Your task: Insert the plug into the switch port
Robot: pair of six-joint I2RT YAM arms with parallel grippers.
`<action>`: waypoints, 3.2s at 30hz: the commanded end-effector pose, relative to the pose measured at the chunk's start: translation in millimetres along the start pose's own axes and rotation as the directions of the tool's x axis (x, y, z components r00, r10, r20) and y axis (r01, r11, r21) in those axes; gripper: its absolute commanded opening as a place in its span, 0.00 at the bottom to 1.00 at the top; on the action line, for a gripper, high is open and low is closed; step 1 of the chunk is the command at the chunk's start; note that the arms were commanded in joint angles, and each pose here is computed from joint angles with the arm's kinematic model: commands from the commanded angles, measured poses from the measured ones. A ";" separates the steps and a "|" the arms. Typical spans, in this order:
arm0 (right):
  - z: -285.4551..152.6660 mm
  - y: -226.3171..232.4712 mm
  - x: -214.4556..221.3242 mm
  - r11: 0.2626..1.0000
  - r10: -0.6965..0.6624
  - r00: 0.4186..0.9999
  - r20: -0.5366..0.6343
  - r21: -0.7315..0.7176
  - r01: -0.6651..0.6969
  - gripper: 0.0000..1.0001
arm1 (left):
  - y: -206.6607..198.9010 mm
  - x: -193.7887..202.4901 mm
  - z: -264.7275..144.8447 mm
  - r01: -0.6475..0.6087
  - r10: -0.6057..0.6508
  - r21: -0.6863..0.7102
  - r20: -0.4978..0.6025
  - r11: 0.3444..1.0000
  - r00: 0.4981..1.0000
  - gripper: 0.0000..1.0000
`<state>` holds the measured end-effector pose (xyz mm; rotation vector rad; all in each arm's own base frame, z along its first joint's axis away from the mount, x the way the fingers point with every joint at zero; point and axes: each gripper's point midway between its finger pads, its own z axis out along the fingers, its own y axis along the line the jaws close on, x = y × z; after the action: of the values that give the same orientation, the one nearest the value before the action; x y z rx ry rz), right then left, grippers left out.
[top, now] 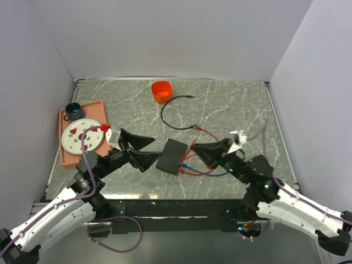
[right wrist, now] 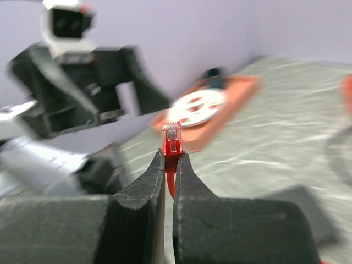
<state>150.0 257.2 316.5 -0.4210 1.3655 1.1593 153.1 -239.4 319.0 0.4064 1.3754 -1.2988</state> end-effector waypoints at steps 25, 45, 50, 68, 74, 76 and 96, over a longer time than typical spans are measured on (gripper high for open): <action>-32.1 -131.9 111.5 0.793 -0.131 0.561 -0.817 0.253 0.554 0.00 | 194.6 94.2 19.5 -0.092 -0.152 -0.586 -0.354 0.805 0.923 0.97; -22.2 -155.0 209.2 0.851 -0.105 0.290 -0.951 0.064 0.520 0.00 | 234.5 162.3 13.8 0.062 -0.342 -0.551 -0.422 0.832 0.840 0.98; -23.4 -170.6 215.9 0.815 -0.101 0.264 -0.959 0.072 0.575 0.00 | 244.3 175.8 9.7 0.095 -0.389 -0.566 -0.426 0.819 0.817 0.97; -18.4 -200.4 220.0 0.771 -0.049 0.243 -0.969 0.117 0.626 0.00 | 246.5 200.9 16.5 0.163 -0.447 -0.525 -0.474 0.835 0.759 0.85; -13.3 -199.4 222.5 0.785 -0.055 0.264 -0.963 0.121 0.608 0.00 | 246.2 203.5 16.8 0.174 -0.454 -0.522 -0.475 0.835 0.754 0.84; -12.3 -197.1 223.2 0.793 -0.056 0.272 -0.961 0.122 0.596 0.00 | 246.6 204.1 17.2 0.176 -0.456 -0.522 -0.475 0.835 0.753 0.83; -7.2 -188.3 234.7 0.815 -0.057 0.249 -0.967 0.098 0.571 0.00 | 249.1 204.6 23.1 0.207 -0.479 -0.528 -0.453 0.824 0.751 0.82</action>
<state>243.0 241.2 19.0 -1.1544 2.4082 0.0052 311.7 -264.1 46.0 0.2440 2.2684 -1.1350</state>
